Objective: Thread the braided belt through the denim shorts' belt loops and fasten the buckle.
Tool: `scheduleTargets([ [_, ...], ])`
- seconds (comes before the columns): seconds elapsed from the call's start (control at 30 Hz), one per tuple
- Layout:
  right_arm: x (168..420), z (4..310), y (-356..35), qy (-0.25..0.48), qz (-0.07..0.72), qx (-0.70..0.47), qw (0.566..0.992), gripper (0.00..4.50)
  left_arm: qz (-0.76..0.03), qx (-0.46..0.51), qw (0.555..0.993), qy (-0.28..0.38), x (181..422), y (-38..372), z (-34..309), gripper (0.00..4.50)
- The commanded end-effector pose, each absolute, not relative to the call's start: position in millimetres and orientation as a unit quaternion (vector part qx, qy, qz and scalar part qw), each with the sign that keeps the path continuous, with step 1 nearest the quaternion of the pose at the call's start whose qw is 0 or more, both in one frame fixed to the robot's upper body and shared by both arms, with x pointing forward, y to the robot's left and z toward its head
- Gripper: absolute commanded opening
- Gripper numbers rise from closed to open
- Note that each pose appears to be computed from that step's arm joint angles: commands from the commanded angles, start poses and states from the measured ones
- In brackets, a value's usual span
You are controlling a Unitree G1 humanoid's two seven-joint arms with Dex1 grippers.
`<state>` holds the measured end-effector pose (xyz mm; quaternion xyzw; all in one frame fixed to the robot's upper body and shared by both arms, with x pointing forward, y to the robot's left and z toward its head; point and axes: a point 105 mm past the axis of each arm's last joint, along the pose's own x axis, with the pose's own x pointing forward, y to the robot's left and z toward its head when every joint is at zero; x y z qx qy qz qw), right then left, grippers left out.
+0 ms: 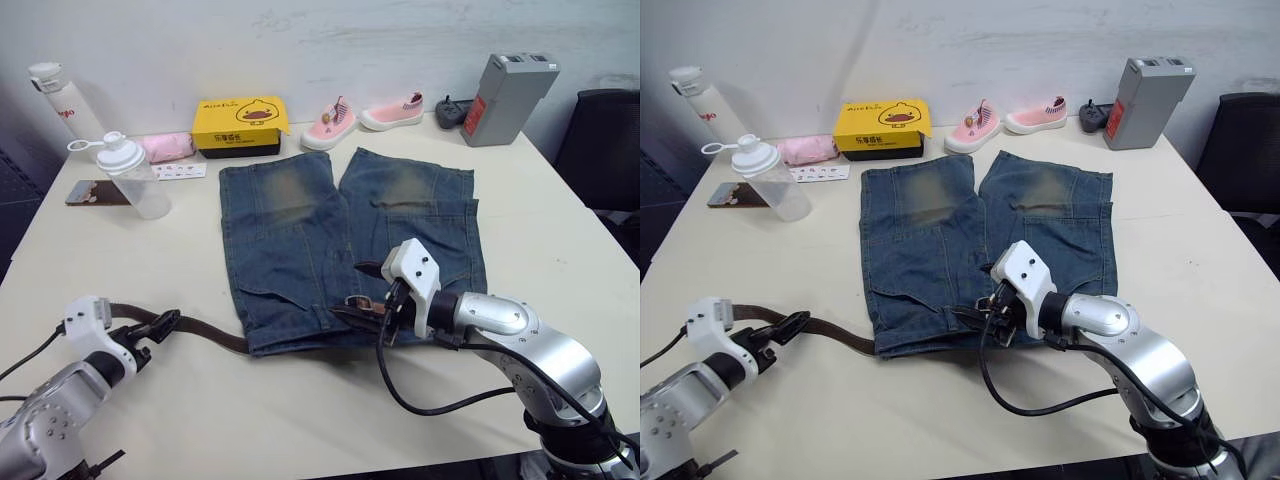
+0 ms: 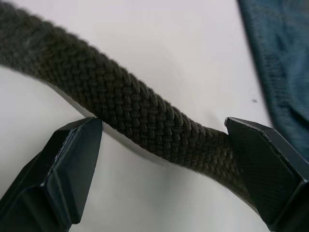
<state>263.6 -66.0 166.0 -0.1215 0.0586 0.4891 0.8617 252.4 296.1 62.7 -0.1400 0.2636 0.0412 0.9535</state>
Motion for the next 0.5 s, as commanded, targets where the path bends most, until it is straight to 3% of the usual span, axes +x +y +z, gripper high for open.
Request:
scheduleTargets([
  [0.03,261.8,185.1,-68.7,0.023,0.478,-0.127,0.869,4.50,0.122,-0.063,0.924,0.357,238.4,318.3,10.3,4.46],
  [0.13,263.6,184.1,-71.7,0.026,0.469,-0.131,0.873,4.50,0.083,-0.067,0.930,0.353,250.2,294.3,2.3,4.46],
  [0.3,263.2,183.0,-72.2,0.029,0.465,-0.132,0.875,4.50,0.084,-0.130,0.931,0.330,252.4,280.7,0.1,4.46],
  [0.5,262.5,178.1,-71.5,0.039,0.467,-0.130,0.874,4.50,0.071,-0.206,0.955,0.199,258.1,281.7,46.5,4.46],
])
